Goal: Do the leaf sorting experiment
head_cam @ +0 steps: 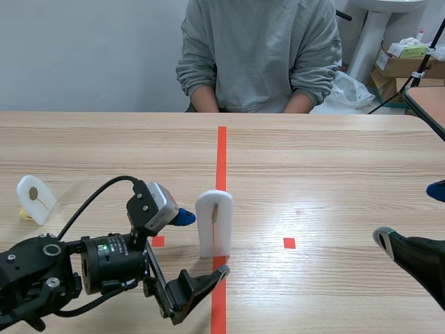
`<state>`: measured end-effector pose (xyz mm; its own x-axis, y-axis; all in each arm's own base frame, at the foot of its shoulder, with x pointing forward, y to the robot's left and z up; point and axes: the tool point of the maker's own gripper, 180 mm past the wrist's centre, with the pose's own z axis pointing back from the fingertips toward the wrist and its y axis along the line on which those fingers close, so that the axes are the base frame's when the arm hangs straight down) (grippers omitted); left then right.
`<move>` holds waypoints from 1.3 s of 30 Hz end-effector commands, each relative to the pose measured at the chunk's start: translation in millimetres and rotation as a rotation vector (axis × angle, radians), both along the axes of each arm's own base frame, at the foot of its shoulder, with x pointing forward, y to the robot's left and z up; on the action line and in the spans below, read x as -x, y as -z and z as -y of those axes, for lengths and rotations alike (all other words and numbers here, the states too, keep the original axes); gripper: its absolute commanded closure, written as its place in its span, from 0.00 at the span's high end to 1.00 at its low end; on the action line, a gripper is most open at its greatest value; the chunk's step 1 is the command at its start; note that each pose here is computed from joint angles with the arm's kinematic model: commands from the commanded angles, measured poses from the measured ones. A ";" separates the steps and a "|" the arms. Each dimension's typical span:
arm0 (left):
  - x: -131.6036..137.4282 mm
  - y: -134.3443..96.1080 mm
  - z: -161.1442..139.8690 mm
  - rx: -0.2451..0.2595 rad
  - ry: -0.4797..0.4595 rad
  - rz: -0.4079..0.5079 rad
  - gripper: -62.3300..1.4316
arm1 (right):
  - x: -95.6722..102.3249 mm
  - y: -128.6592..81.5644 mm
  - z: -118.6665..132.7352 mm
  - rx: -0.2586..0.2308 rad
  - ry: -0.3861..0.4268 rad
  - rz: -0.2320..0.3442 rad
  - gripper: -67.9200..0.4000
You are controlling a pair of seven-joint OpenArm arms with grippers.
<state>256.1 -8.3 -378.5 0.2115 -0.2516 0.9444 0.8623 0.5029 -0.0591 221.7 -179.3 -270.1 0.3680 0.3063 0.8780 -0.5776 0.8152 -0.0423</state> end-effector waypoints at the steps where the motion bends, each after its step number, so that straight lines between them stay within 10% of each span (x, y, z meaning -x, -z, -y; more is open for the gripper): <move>1: -4.2 -11.7 9.7 0.037 0.006 0.030 1.00 | -5.9 -8.9 -0.2 -0.009 -0.003 0.033 1.00; 17: -3.6 -15.7 23.3 0.063 0.011 0.033 0.98 | -5.9 -8.9 -0.2 -0.009 -0.003 0.033 1.00; 26: -5.1 -16.7 22.9 0.067 0.002 0.037 0.36 | -5.9 -8.9 -0.2 -0.009 -0.003 0.033 1.00; 33: -2.0 -14.4 22.7 0.067 0.002 0.029 0.32 | -5.9 -8.9 -0.2 -0.009 -0.003 0.033 1.00; 39: -1.0 -13.7 22.6 0.066 0.001 0.026 0.08 | -5.9 -8.9 -0.2 -0.009 -0.003 0.033 1.00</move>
